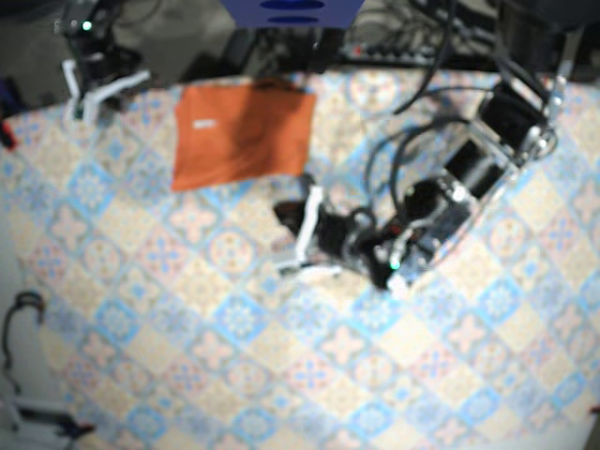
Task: Fold the T-shirt properly
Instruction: 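Open the left gripper and lift both grippers off the orange bundle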
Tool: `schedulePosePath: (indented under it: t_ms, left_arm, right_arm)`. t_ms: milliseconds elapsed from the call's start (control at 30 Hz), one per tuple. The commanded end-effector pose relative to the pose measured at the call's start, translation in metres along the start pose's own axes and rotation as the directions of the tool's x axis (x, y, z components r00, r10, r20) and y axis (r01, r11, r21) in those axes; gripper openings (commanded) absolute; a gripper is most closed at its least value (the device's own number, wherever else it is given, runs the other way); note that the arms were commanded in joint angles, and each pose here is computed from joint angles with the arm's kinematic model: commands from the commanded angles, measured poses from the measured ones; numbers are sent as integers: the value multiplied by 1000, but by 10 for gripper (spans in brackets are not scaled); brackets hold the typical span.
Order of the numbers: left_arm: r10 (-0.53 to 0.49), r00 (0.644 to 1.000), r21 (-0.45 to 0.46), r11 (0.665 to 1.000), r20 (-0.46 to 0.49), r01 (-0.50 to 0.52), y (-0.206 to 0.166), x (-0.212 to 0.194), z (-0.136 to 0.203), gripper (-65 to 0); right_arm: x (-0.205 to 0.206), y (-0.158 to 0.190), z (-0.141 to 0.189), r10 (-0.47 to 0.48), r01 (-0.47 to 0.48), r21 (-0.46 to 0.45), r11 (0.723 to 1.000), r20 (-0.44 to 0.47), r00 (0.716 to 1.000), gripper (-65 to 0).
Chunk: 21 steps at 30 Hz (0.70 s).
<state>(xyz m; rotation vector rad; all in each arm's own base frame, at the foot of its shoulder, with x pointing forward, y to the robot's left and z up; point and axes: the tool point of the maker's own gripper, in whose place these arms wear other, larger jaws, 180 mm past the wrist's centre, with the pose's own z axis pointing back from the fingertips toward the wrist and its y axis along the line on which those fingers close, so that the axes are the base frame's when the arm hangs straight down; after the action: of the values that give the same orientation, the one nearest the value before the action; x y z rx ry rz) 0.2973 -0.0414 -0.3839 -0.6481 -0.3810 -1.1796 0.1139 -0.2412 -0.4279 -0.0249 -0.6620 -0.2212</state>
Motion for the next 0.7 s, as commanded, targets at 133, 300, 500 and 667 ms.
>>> schedulePosePath:
  t_ms: [133, 300, 500, 667]
  left_arm:
    - [-129, 984, 176, 973, -123, 150, 24, 5, -7, -650]
    - [-219, 956, 255, 930, -196, 265, 32, 8, -17, -650]
    - [-258, 941, 290, 904, -217, 314, 36, 19, -20, -650]
    - [-257, 942, 290, 904, -216, 313, 36, 19, -21, -650]
  right_arm:
    - [-17, 5, 3, -20, 21, 11, 1000, -85, 996, -650]
    - [-31, 16, 1, -18, 23, 28, 999, -176, 984, -650]
    - [-44, 41, -4, -26, 40, 53, 998, -248, 968, -650]
    - [-71, 66, -7, 23, 21, 123, 992, -352, 936, -650]
